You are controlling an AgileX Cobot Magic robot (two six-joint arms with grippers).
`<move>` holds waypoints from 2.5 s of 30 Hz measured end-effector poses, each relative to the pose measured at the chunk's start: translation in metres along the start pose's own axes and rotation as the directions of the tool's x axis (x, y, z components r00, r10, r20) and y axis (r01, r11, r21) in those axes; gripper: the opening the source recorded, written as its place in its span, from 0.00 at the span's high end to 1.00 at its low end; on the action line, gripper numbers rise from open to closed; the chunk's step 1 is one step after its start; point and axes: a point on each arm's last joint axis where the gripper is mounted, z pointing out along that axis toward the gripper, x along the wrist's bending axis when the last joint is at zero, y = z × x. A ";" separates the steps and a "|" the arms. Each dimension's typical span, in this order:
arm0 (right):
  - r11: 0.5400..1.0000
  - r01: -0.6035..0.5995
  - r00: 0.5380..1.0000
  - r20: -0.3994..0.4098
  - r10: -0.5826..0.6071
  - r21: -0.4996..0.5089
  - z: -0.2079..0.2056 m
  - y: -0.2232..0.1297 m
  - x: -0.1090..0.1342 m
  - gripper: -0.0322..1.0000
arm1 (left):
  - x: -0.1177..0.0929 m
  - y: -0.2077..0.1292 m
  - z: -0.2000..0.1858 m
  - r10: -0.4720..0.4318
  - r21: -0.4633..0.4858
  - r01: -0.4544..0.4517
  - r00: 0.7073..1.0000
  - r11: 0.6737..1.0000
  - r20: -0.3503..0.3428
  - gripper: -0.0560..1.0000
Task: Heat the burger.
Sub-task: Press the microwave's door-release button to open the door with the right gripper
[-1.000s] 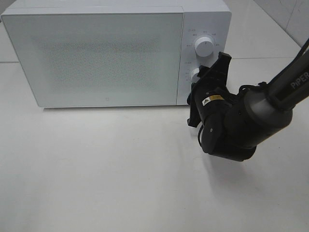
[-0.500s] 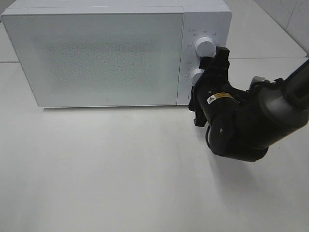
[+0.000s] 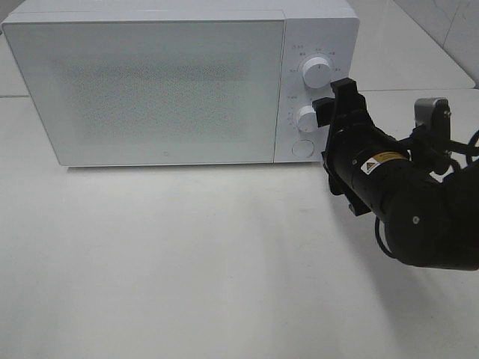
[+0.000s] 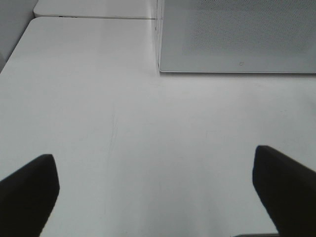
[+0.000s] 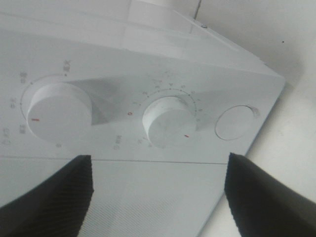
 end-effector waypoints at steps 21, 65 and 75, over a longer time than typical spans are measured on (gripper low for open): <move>0.595 0.687 0.650 0.015 -0.760 0.418 -0.045 0.043 0.021 0.26 | 0.000 0.000 0.000 0.000 0.000 0.000 1.000 1.000 0.000 0.01; 0.068 0.895 0.216 -0.295 -0.931 0.441 -0.254 0.120 0.113 0.26 | 0.000 0.000 0.000 0.000 0.000 0.000 1.000 1.000 0.000 0.01; 0.157 0.946 0.206 -0.154 -0.966 0.283 -0.305 0.124 0.076 0.26 | 0.000 0.000 0.000 0.001 0.000 -0.001 1.000 1.000 0.000 0.01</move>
